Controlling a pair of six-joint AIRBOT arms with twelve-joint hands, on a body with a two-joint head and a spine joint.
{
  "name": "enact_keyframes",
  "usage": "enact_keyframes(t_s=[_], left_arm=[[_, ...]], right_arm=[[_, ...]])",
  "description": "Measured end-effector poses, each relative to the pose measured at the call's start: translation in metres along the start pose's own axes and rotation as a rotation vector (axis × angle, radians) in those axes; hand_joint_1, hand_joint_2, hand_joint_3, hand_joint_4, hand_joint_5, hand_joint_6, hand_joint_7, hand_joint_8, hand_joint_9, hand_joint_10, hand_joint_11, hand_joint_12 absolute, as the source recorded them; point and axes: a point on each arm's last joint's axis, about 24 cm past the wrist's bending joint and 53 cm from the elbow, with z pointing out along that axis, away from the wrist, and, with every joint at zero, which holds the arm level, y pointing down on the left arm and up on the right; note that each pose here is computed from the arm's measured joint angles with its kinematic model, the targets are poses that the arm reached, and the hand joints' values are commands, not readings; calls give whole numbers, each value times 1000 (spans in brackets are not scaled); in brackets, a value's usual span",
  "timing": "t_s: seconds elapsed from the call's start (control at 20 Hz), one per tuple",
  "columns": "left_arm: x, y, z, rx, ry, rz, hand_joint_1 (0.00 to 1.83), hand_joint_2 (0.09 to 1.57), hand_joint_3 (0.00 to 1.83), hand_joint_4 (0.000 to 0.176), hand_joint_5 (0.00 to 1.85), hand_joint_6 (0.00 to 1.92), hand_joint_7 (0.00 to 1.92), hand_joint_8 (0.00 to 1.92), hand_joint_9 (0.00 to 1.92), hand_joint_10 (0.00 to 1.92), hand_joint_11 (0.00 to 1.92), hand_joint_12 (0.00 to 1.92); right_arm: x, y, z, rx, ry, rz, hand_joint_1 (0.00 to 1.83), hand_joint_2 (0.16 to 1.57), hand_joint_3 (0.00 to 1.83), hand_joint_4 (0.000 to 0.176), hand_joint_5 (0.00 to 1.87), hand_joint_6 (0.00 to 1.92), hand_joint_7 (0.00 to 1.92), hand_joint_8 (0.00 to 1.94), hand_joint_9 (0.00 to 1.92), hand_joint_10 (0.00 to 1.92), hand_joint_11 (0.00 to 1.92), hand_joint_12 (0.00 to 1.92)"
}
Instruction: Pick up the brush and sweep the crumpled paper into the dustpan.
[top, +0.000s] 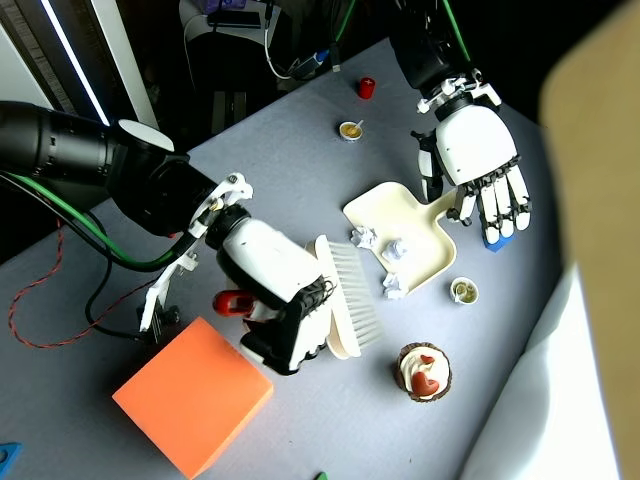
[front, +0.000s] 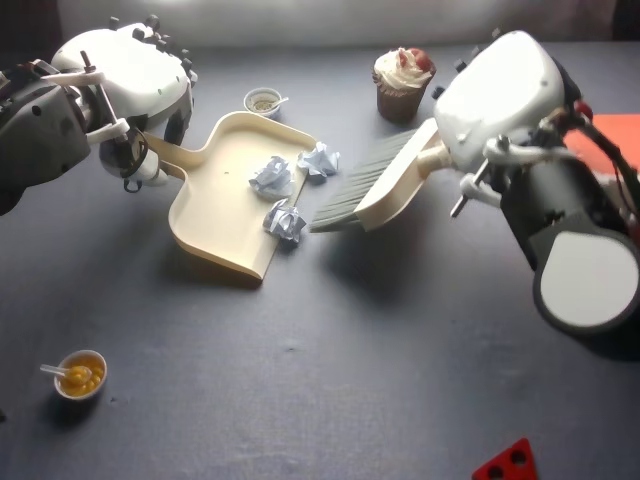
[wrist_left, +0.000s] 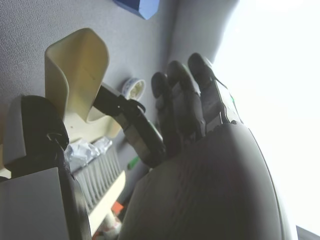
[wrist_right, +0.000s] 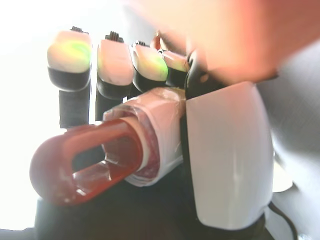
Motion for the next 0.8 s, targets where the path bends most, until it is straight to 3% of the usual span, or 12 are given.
enact_keyframes(t_s=[0.2,0.35,0.55,0.7,0.8], left_arm=[[0,0,0,1,1,-1,1134,1063,0,0,1105,771,409,0,333,1,35,645],[0,0,0,1,1,-1,1137,1066,2,0,1098,783,419,1,354,2,63,632],[0,0,0,0,0,0,1127,1066,0,0,1098,785,421,2,339,0,35,608],[0,0,1,-2,-3,1,1126,1060,0,0,1114,757,414,0,315,0,11,598],[-2,2,2,-6,-11,2,1140,1058,0,0,1116,753,432,6,339,8,38,626]], right_arm=[[-29,12,-5,-54,-16,-70,1296,1147,0,176,1058,1921,1243,1941,1305,1921,1236,1921],[-52,31,-15,-106,-45,-211,1319,1148,1,176,1068,1921,1229,1941,1288,1921,1230,1921],[-53,48,-25,-145,-45,-356,1323,1147,0,176,1057,1921,1204,1941,1257,1921,1198,1921],[-48,48,-22,-103,-24,-486,1364,1161,2,176,1077,1921,1207,1941,1264,1921,1219,1921],[-37,48,-18,-91,26,-543,1386,1163,1,176,1068,1921,1174,1941,1223,1921,1214,1921]])
